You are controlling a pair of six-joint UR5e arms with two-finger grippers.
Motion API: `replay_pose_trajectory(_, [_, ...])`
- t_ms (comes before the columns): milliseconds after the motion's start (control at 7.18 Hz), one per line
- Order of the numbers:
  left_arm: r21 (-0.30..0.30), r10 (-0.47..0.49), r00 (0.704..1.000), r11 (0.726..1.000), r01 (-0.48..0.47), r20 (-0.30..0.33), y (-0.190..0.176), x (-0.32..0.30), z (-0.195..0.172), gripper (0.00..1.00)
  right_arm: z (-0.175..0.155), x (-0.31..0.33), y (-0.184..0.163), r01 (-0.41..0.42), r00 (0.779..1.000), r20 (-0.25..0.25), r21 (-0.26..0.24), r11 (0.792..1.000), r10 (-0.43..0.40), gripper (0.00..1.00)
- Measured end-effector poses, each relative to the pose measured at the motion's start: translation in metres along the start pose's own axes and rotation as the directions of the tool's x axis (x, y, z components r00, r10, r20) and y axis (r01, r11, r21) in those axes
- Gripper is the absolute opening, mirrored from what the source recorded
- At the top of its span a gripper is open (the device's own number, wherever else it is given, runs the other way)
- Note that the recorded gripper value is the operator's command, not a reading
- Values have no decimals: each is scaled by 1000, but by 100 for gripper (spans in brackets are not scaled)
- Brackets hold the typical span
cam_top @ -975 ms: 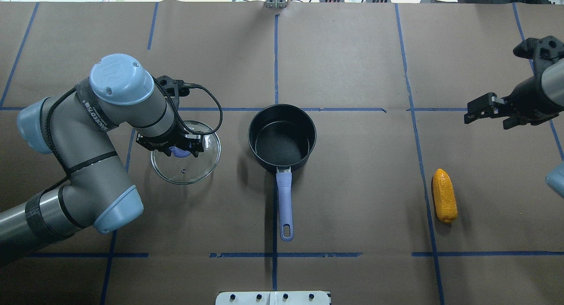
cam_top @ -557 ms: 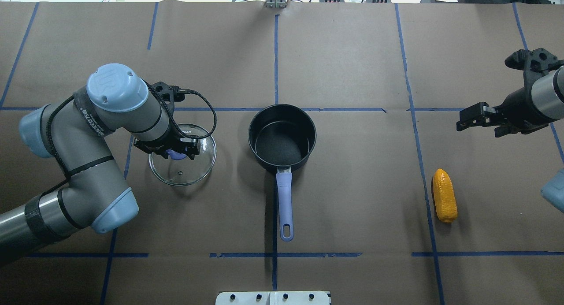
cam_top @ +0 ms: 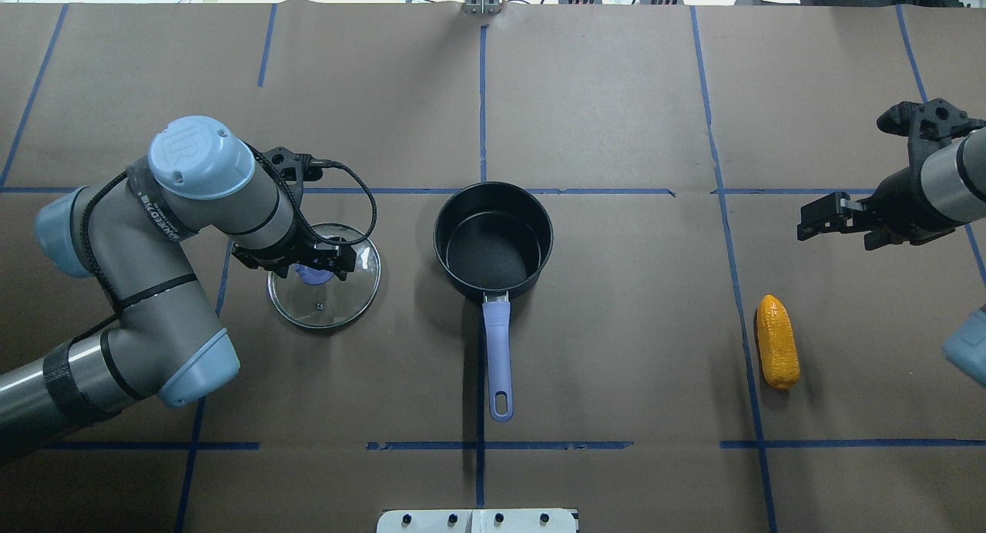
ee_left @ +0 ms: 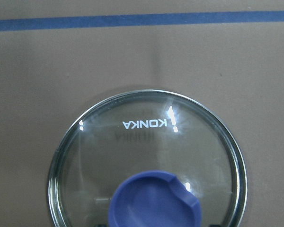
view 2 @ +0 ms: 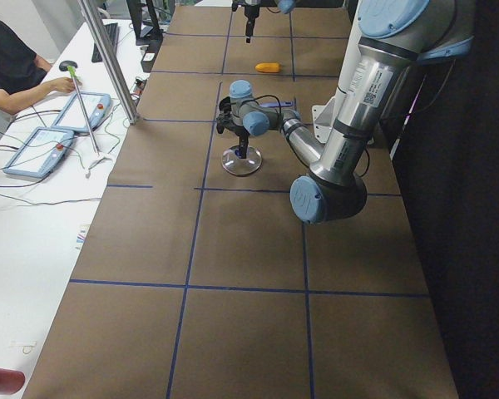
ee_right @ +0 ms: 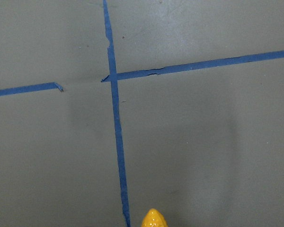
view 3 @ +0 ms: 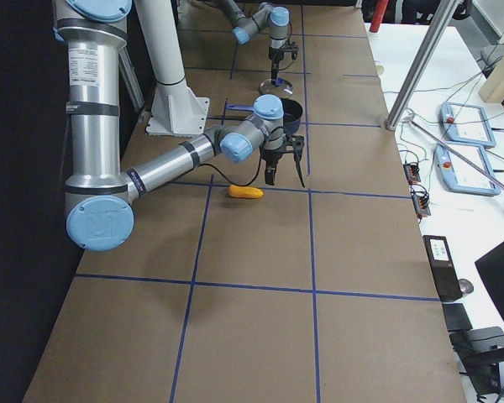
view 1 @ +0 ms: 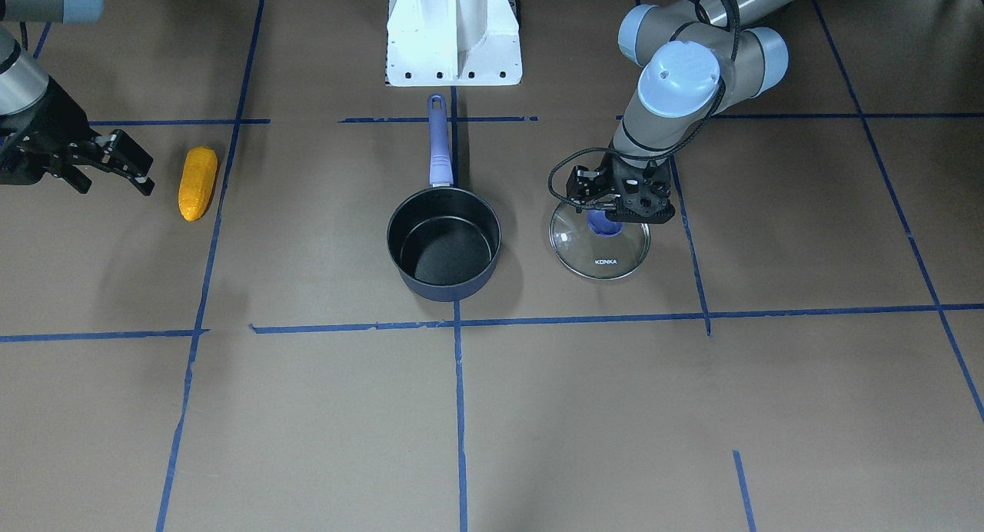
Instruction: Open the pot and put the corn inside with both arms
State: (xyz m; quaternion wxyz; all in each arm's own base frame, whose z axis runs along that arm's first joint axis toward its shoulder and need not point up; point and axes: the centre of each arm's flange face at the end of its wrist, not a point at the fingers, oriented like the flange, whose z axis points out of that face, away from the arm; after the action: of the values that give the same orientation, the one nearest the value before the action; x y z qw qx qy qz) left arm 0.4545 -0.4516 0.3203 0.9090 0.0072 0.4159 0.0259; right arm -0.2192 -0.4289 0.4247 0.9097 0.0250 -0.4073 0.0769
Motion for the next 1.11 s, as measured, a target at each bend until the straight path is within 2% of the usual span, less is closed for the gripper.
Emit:
replay_pose_trajectory(418, [-21,-5,999,1000,4,-43,1,4,-24,100,29,-19,25,-5,999,-41,-7,1000,5,100])
replay_pose_trajectory(696, [-41,-50,998,998,48,-42,-6,-2,-61,100,51,-33,48,7,998,-67,-19,1000,-8,100])
replay_pose_trajectory(1114, [-48,-91,994,995,88,-53,-12,-10,-99,100,82,-35,85,29,997,-69,-19,999,-30,100])
